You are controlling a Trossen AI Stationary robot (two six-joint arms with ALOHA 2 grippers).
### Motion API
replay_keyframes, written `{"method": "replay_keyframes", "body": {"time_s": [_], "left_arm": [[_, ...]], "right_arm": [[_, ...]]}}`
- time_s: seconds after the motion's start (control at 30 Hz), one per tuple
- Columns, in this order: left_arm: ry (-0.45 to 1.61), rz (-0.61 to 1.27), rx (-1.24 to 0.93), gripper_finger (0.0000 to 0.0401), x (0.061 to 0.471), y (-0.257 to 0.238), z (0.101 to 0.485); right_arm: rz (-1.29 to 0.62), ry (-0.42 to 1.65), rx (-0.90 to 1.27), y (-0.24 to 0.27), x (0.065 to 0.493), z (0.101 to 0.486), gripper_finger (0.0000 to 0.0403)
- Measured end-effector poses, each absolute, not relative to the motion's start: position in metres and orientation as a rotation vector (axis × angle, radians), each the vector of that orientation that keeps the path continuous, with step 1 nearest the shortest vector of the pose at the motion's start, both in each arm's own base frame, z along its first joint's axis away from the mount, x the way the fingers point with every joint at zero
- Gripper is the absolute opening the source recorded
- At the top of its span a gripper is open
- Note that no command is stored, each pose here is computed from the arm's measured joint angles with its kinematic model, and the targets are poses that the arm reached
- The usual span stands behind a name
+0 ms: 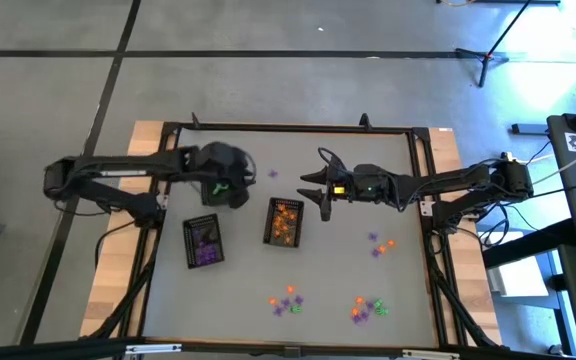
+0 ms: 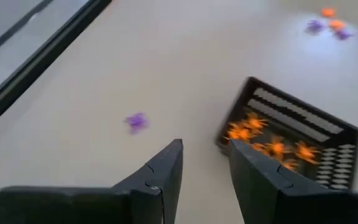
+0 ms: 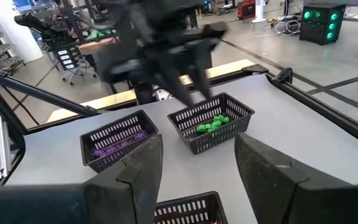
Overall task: Sort Halloween decoration
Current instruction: Put the purple spider toy into the bottom left black basket
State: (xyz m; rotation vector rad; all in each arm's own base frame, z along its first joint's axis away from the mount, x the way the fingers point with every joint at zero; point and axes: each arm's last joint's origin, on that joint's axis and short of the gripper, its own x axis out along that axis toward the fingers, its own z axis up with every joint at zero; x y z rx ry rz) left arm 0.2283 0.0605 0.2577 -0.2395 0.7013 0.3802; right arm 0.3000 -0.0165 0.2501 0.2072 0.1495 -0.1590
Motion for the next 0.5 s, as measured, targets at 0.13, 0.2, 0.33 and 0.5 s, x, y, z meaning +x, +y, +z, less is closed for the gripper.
{"method": "replay_keyframes", "body": {"time_s": [0.13, 0.2, 0.33, 0.5], "left_arm": [[0.75, 0.402, -0.253, 0.0121, 0.246, 0.087, 0.252], [0.782, 0.411, -0.261, 0.0121, 0.253, 0.099, 0.247], [0.844, 0.41, -0.305, 0.0121, 0.266, 0.115, 0.234], [0.912, 0.464, -0.293, 0.0121, 0.274, 0.121, 0.215]], "right_arm": [[-0.159, 0.15, 0.207, -0.016, 0.3, 0.25, 0.0198], [-0.158, 0.151, 0.207, -0.016, 0.3, 0.25, 0.0198], [-0.158, 0.155, 0.207, -0.016, 0.3, 0.25, 0.0198], [-0.16, 0.179, 0.206, -0.016, 0.299, 0.247, 0.0198]]}}
